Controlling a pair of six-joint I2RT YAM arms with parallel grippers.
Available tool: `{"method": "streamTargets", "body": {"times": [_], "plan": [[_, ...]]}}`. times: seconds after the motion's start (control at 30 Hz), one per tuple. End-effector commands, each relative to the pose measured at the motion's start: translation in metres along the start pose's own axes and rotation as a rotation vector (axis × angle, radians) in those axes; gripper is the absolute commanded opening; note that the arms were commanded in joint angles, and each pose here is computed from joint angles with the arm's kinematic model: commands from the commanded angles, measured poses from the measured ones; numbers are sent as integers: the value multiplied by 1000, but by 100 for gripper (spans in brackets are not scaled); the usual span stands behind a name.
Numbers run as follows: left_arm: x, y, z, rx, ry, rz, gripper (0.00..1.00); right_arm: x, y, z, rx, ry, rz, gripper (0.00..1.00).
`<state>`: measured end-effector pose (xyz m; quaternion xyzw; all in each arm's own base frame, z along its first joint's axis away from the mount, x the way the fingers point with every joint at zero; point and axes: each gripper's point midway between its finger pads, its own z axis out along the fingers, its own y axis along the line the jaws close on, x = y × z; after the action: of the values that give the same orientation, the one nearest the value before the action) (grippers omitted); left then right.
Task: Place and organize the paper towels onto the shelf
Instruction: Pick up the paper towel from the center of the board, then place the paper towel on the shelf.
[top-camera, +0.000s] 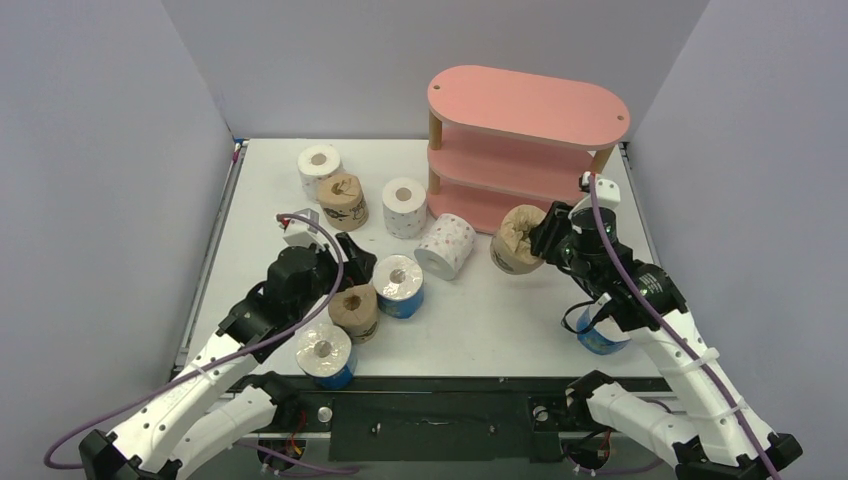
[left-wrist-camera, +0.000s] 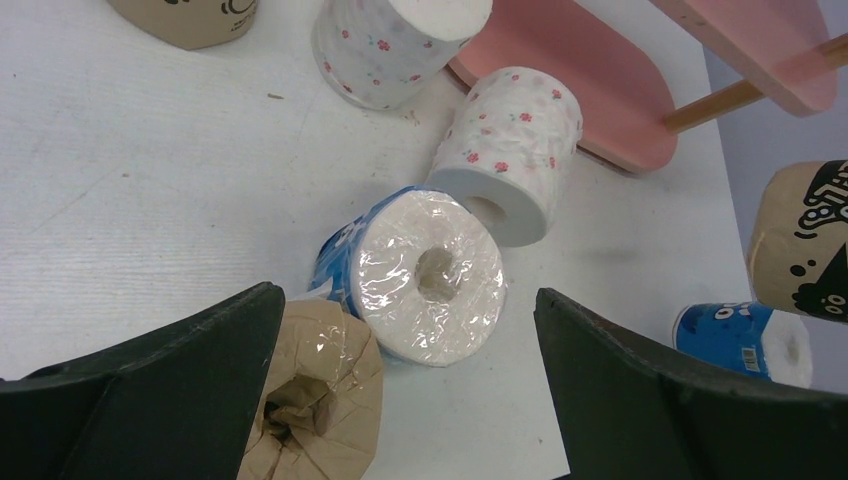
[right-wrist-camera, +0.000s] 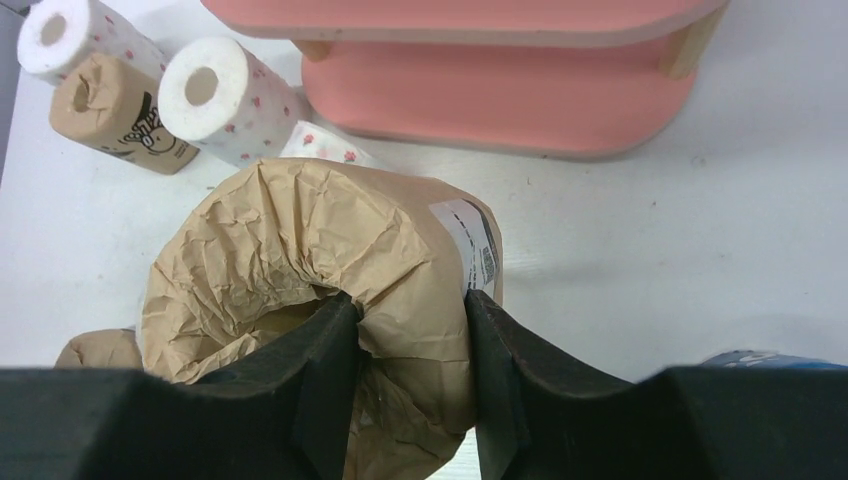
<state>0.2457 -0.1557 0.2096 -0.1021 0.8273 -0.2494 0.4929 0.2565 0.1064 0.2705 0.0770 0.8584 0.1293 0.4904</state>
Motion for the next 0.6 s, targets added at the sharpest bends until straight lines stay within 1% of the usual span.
{"method": "streamTargets", "body": {"times": [0.0, 0.1, 0.2, 0.3, 0.4, 0.57], "plan": [[-42, -36, -5, 88, -94, -51, 97, -42, 6, -22, 1, -99, 3, 37], [-55, -41, -7, 81, -116, -48, 97, -59, 12, -28, -10, -128, 12, 37], [-77, -50, -15, 95, -175, -52, 97, -82, 18, -37, -18, -167, 12, 37], [-91, -58, -21, 117, -213, -55, 96, -104, 22, -45, -15, -209, 20, 37], [-95, -60, -24, 123, -226, -56, 96, -120, 22, -52, 1, -250, 27, 37], [-92, -52, -27, 102, -230, -69, 96, -156, 20, -66, 38, -323, 54, 37]]}}
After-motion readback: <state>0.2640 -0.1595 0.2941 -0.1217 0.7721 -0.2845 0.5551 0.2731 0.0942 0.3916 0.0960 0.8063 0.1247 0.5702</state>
